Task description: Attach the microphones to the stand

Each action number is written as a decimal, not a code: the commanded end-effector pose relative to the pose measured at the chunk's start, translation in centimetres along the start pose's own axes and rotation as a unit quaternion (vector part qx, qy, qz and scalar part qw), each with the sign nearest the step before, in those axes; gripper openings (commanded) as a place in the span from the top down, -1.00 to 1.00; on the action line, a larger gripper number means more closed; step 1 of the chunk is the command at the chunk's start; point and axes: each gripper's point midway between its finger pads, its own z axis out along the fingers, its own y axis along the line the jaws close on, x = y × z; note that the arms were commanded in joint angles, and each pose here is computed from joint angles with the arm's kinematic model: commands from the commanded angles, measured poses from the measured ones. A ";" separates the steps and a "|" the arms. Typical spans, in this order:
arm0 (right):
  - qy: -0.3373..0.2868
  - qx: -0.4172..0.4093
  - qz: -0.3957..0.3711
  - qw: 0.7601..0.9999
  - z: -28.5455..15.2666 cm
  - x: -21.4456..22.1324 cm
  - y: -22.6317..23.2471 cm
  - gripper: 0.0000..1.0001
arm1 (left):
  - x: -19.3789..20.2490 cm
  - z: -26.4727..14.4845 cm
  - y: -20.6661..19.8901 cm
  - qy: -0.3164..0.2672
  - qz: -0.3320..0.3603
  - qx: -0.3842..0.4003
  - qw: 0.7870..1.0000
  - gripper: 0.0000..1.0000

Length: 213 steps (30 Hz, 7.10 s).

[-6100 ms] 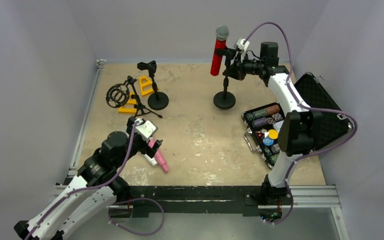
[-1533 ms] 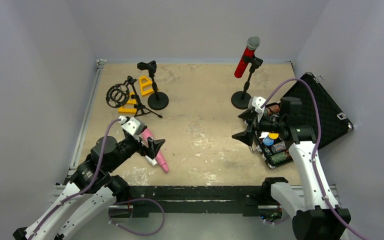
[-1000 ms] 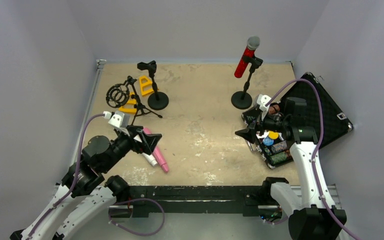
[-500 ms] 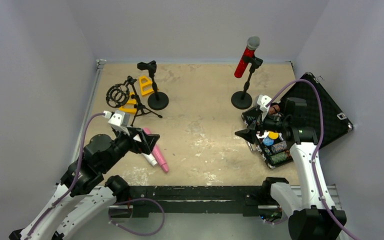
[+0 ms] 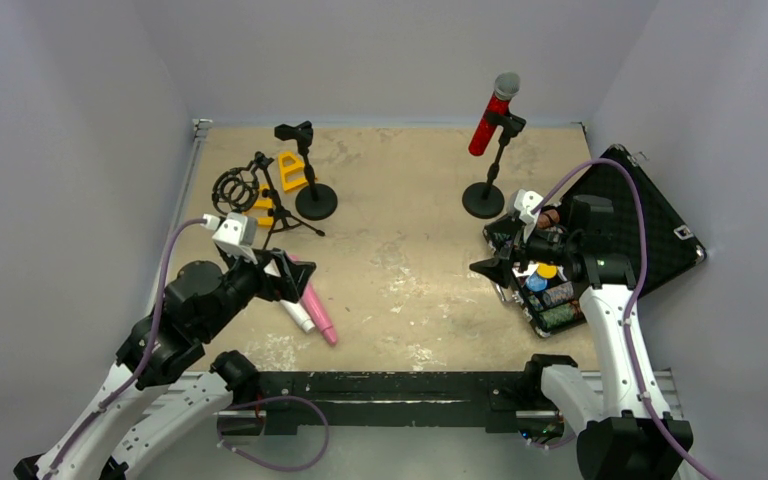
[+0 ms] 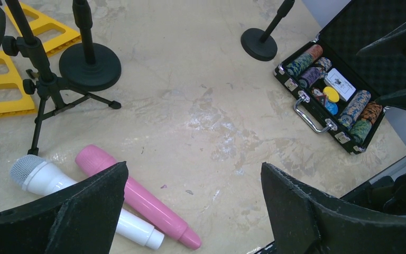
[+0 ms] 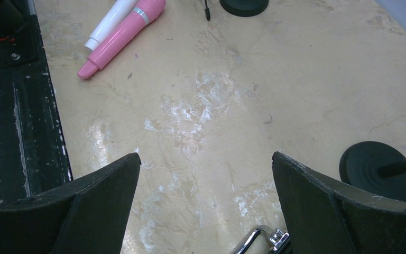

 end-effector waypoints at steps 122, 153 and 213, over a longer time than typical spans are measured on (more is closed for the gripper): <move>-0.007 -0.007 0.005 1.000 0.3 0.0 -0.2 -0.97 | -3.6 0.7 5.8 0.023 0.057 -0.212 0.975 -0.99; -0.017 -0.016 -0.003 1.000 0.1 -0.6 0.4 -0.97 | -16.3 5.2 10.0 0.032 0.067 -0.169 0.983 -0.93; -0.025 -0.037 0.005 0.999 0.3 -0.6 1.1 -0.97 | -15.3 21.7 12.7 0.124 0.258 0.142 0.947 -0.10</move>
